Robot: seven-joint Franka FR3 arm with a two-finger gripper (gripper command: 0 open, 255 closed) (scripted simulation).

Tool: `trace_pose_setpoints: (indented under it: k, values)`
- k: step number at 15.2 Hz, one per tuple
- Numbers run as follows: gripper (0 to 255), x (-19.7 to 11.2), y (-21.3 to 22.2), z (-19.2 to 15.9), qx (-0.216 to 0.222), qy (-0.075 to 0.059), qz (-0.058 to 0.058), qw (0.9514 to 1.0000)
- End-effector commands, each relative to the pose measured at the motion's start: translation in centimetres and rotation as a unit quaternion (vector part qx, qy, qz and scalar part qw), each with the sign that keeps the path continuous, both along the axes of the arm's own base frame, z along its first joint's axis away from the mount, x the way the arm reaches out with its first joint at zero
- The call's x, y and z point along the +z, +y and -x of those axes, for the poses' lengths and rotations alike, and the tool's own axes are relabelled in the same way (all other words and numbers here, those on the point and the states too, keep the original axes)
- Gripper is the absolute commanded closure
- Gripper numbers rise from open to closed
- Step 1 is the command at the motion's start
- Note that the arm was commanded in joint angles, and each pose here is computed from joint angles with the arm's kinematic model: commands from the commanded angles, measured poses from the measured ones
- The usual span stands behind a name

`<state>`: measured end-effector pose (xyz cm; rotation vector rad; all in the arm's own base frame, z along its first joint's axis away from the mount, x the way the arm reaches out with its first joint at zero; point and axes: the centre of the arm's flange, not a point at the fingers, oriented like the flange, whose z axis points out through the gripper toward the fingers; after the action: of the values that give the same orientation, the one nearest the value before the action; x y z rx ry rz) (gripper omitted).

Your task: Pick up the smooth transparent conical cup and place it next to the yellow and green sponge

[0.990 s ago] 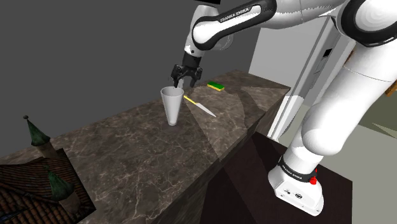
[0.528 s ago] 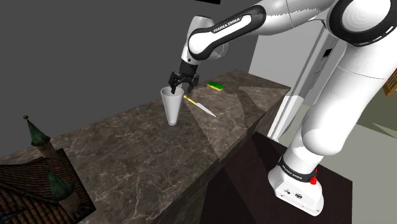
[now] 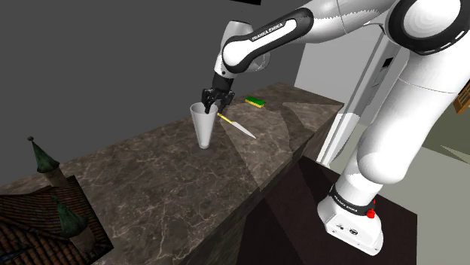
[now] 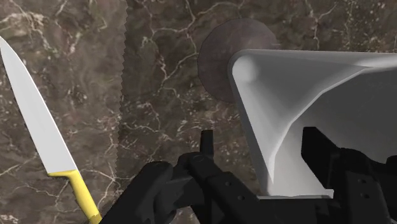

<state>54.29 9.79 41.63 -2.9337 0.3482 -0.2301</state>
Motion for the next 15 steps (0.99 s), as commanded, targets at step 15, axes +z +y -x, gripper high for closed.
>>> trace_pose_setpoints:
  k: [15]
  values:
    - [255, 3.2, 0.0, 0.0, 0.000, 0.000, 0.000, 1.0000]
